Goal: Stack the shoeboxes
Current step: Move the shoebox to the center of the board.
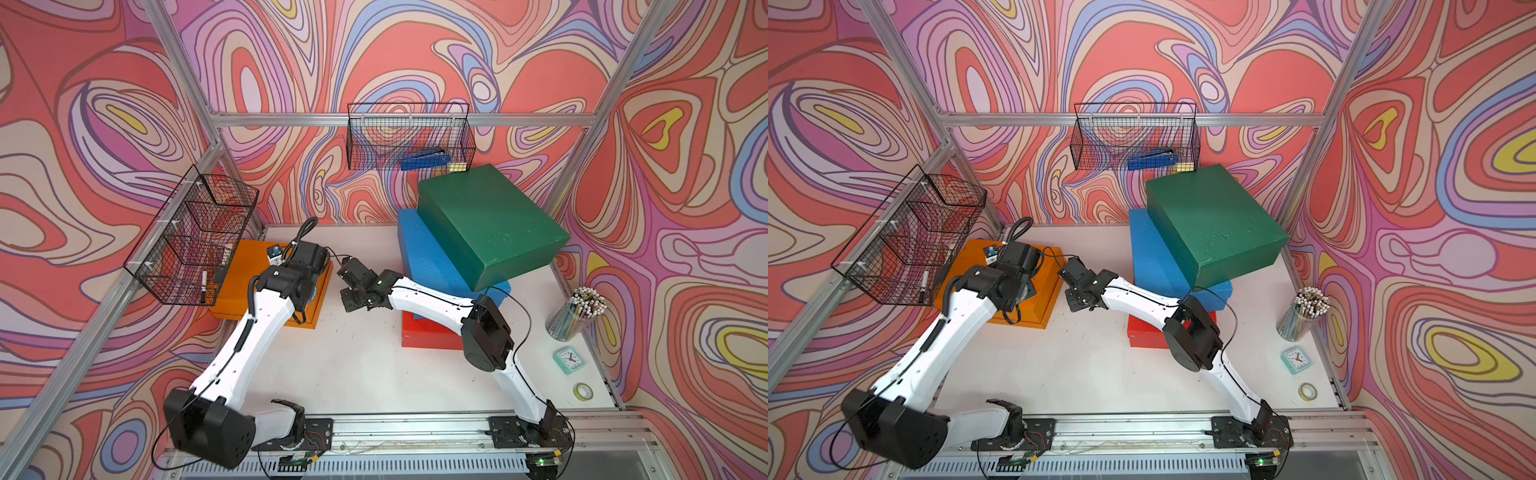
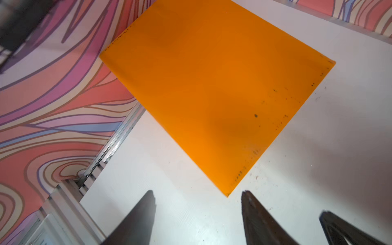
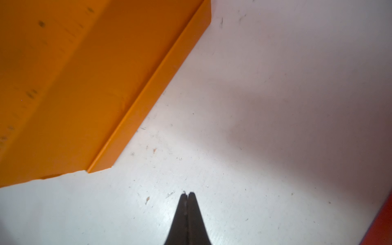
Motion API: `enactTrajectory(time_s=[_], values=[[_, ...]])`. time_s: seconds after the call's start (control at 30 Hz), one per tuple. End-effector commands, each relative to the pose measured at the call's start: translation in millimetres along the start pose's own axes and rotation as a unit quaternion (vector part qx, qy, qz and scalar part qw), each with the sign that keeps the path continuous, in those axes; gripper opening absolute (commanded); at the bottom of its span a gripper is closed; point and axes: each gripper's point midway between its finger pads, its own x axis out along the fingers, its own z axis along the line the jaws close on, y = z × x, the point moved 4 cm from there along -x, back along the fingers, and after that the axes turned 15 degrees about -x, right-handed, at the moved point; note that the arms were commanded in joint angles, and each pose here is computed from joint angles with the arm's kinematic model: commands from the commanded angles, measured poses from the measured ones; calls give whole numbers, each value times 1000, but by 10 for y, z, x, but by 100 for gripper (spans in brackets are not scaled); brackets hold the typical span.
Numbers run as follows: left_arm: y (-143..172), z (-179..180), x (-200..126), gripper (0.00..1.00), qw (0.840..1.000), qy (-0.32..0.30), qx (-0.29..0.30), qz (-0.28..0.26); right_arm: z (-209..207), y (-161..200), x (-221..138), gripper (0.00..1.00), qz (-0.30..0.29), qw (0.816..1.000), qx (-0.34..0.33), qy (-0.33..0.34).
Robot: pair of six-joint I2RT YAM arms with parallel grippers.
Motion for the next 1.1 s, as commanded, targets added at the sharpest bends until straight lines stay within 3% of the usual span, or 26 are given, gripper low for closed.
enactTrajectory(time_s=[0.0, 0.07, 0.17, 0.23, 0.43, 0.6, 0.77, 0.87, 0.97, 1.07], values=[[-204, -394, 252, 68, 1000, 21, 5, 7, -59, -90, -113, 0, -18, 1000, 23, -3], [-223, -569, 473, 56, 999, 17, 13, 28, -87, -89, -114, 0, -19, 999, 34, -11], [-243, -792, 786, 14, 998, 25, 13, 48, -117, -65, -106, 0, -16, 999, 37, -11], [-248, -869, 986, 1, 997, 28, 5, 69, -131, -59, -113, 0, -16, 999, 40, -9], [-150, -969, 1451, 0, 992, 19, -9, 121, -178, -21, -78, 0, -10, 999, 46, -7], [288, -1068, 1506, 0, 978, 70, -37, 194, -235, -18, -47, 0, -6, 998, 56, -6], [1091, -1073, 1229, 0, 959, 102, -17, 263, -340, -132, -135, 0, -17, 998, 67, -2], [1414, -1001, 1051, 0, 952, 110, -10, 286, -390, -227, -207, 0, -27, 997, 67, 3], [1424, -899, 912, 0, 951, 119, -12, 286, -436, -319, -252, 0, -37, 997, 67, 6], [1110, -869, 637, 0, 959, 133, -1, 249, -476, -392, -279, 0, -42, 997, 65, 7]])
